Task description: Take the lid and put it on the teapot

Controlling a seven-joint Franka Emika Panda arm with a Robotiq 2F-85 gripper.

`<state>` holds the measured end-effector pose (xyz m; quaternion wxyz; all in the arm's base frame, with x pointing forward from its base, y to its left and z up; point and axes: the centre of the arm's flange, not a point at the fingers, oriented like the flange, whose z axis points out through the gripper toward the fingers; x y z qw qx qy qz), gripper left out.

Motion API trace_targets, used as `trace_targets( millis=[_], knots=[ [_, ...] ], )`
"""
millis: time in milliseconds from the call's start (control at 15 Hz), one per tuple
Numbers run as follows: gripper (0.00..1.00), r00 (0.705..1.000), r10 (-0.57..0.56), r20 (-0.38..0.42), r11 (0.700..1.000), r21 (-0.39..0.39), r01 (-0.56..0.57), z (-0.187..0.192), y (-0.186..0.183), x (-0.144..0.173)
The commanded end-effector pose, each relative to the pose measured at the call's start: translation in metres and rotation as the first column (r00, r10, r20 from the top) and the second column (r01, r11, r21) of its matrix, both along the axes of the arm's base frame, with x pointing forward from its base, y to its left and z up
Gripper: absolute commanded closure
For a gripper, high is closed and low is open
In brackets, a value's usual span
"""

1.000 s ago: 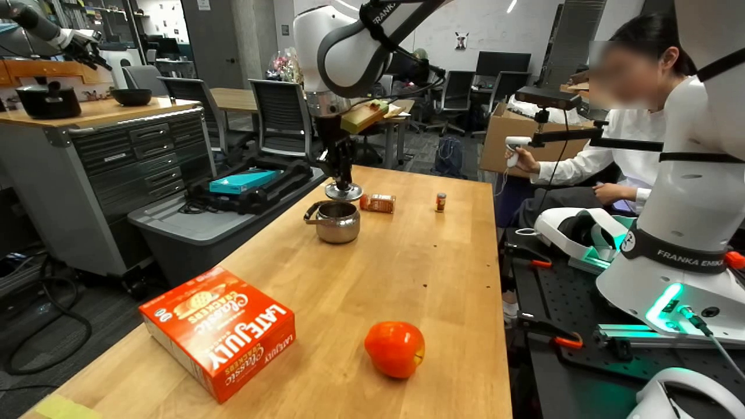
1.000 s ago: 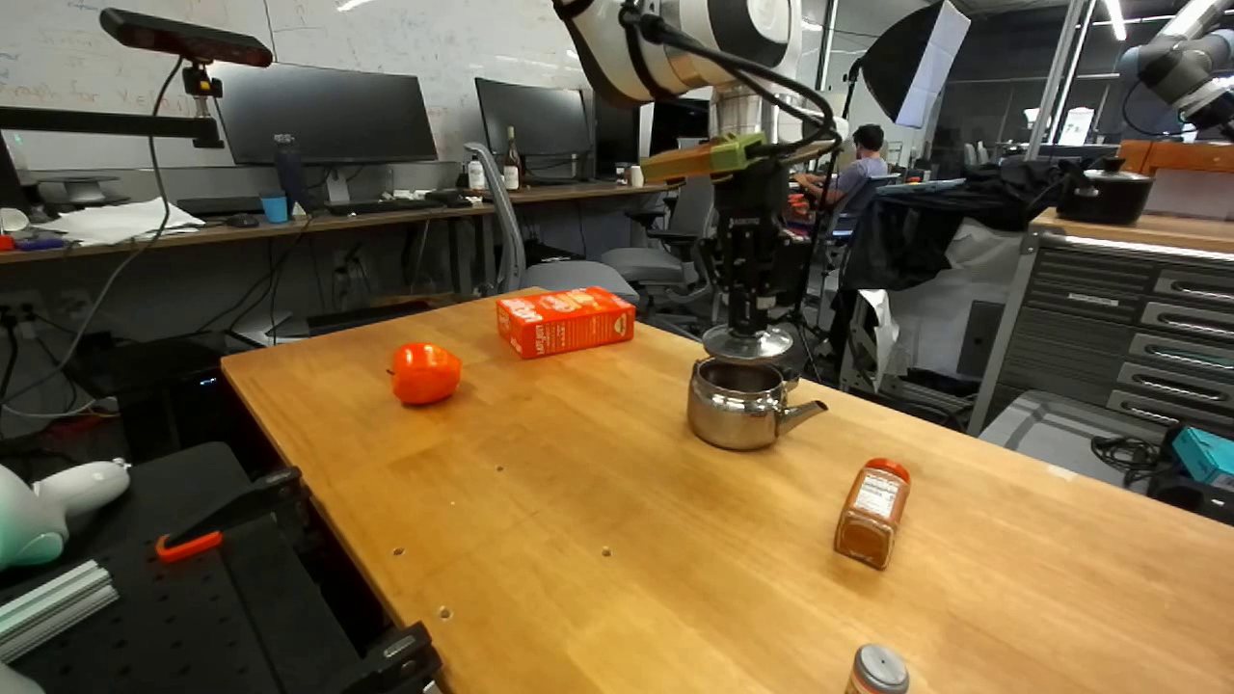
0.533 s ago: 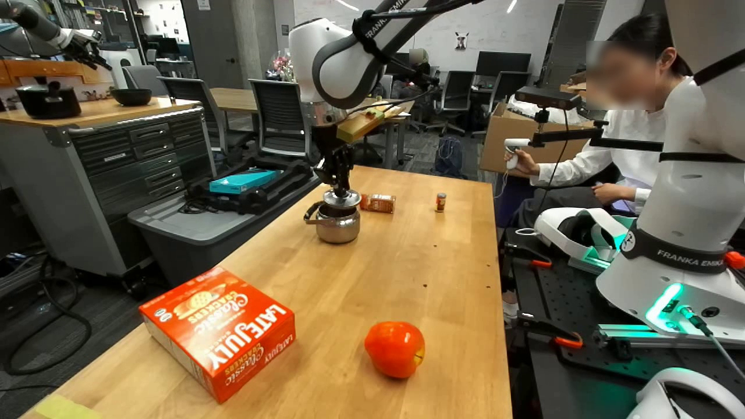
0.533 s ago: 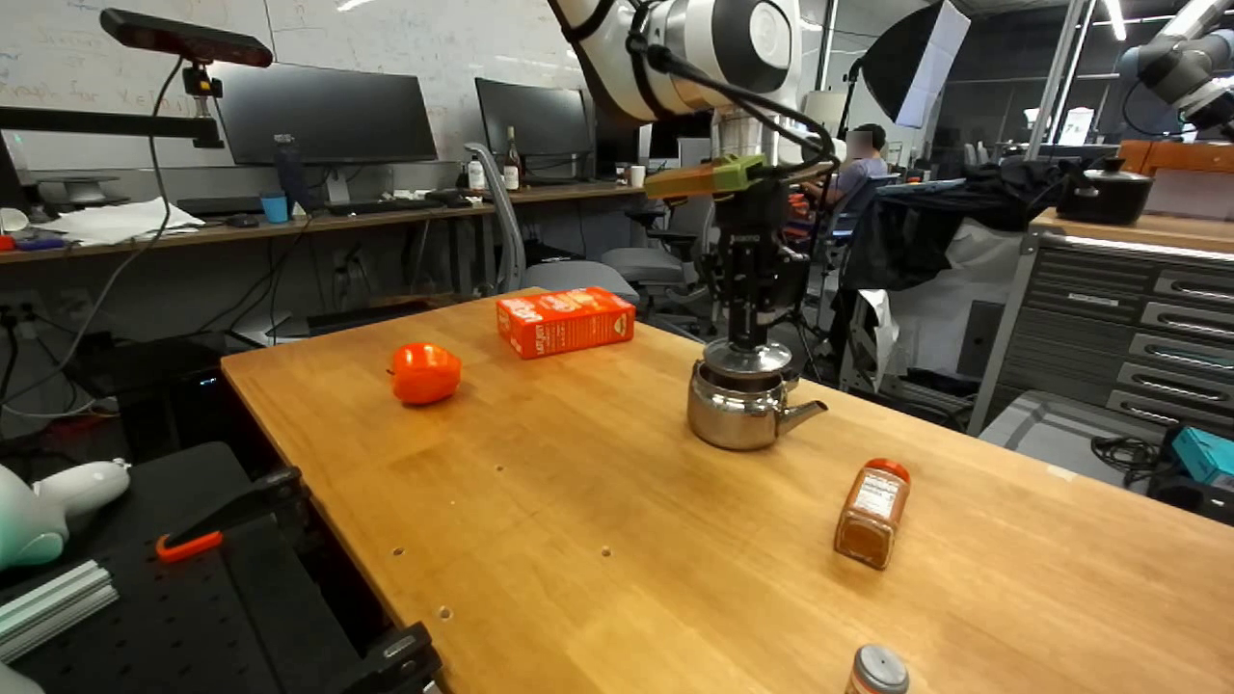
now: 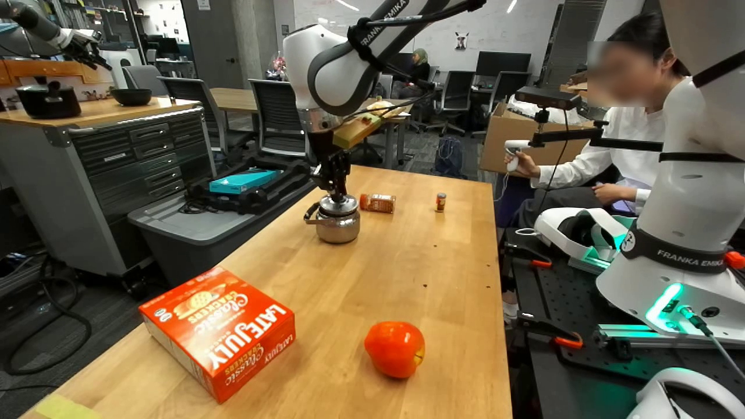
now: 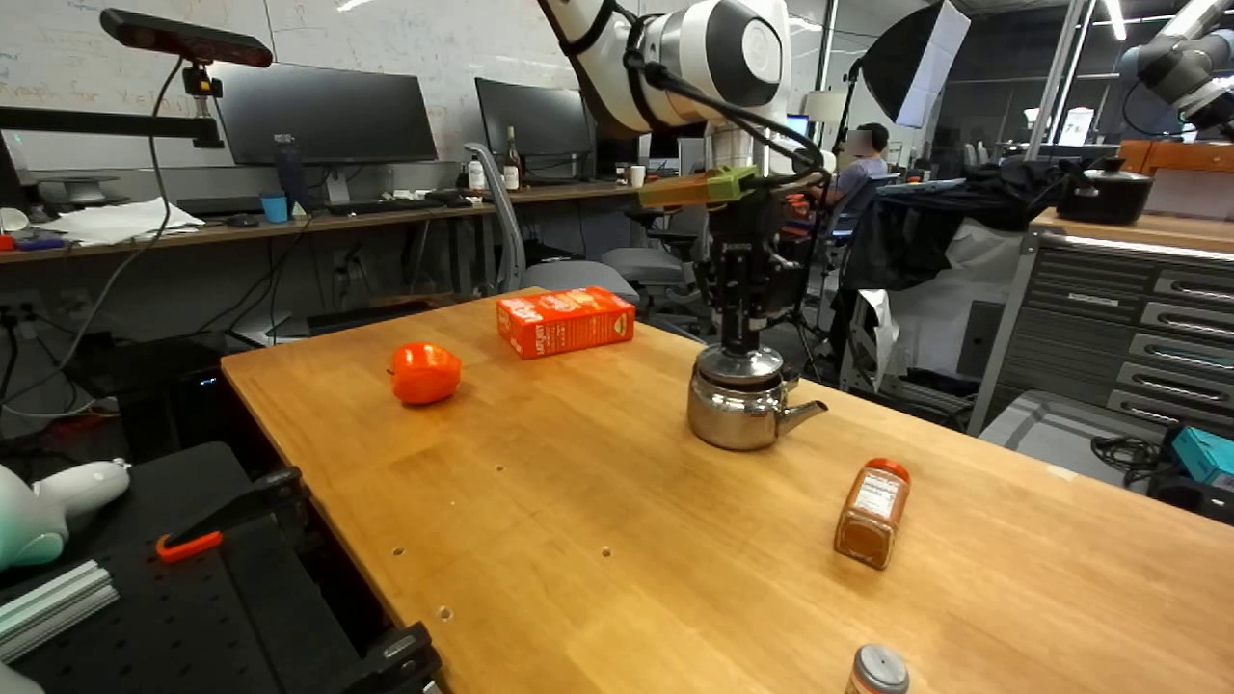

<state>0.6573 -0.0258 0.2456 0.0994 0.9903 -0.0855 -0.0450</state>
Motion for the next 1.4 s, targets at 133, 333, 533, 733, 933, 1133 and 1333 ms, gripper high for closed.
trace_targets(
  millis=[133, 333, 533, 733, 933, 1133, 1333],
  knots=[
    [0.93, 1.0, -0.006, 0.003, 1.0, -0.015, 0.006, -0.005, 0.006, 0.016],
    [0.93, 1.0, -0.01, 0.006, 1.0, -0.013, 0.01, -0.004, 0.005, 0.018],
    [0.93, 1.0, -0.012, 0.006, 1.0, -0.009, 0.012, -0.003, 0.003, 0.021],
    [0.93, 1.0, -0.013, -0.001, 1.0, -0.009, 0.013, -0.006, 0.0, 0.023],
    [0.93, 1.0, -0.015, -0.011, 1.0, -0.01, 0.015, -0.012, -0.001, 0.024],
    [0.93, 0.999, -0.016, -0.028, 1.0, -0.01, 0.016, -0.02, -0.002, 0.023],
    [0.93, 0.999, -0.012, -0.036, 1.0, -0.008, 0.012, -0.022, 0.001, 0.021]
  ],
)
